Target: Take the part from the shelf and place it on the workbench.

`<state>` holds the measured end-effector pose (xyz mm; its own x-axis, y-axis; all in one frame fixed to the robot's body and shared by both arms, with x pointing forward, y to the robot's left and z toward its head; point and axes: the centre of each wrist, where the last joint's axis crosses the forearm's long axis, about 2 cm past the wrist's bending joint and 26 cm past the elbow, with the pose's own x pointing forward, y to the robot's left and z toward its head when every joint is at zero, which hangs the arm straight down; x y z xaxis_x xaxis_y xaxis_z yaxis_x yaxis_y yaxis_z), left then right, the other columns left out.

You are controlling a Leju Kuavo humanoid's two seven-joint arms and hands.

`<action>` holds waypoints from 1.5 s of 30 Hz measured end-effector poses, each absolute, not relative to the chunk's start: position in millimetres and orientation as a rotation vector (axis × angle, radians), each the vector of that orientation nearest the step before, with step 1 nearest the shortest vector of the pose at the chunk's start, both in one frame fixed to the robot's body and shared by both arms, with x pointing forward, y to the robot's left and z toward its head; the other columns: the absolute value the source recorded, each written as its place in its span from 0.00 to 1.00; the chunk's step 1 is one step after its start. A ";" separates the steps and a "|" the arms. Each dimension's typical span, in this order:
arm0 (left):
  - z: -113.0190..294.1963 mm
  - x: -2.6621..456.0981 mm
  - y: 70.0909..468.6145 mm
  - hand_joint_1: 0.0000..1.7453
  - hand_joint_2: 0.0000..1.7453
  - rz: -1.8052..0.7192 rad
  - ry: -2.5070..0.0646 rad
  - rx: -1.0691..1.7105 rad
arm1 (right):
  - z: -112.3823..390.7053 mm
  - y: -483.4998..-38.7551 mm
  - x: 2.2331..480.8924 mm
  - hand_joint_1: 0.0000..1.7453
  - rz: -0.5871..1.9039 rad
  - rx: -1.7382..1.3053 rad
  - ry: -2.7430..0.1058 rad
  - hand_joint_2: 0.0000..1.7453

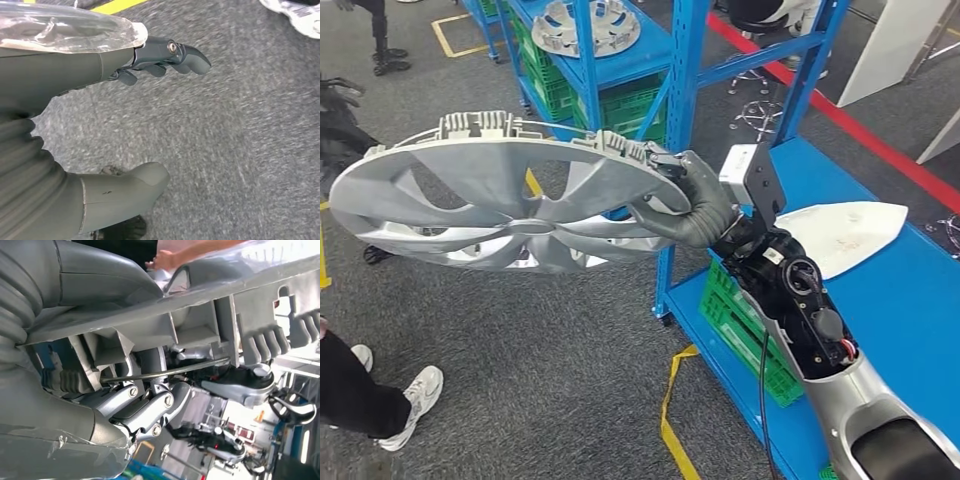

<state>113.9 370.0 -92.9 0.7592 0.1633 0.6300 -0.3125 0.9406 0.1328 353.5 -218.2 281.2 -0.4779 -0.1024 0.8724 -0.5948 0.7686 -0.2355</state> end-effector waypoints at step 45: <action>-91.6 119.3 369.2 0.00 1.00 0.231 -0.626 0.254 | 270.0 -219.2 348.5 1.00 0.644 0.507 -1.966 1.00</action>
<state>119.3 369.2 -91.6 0.7864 0.1356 0.6027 -0.2883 0.9434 0.1639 348.5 -219.2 270.0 -0.4440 -0.0801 0.8924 -0.5925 0.7734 -0.2254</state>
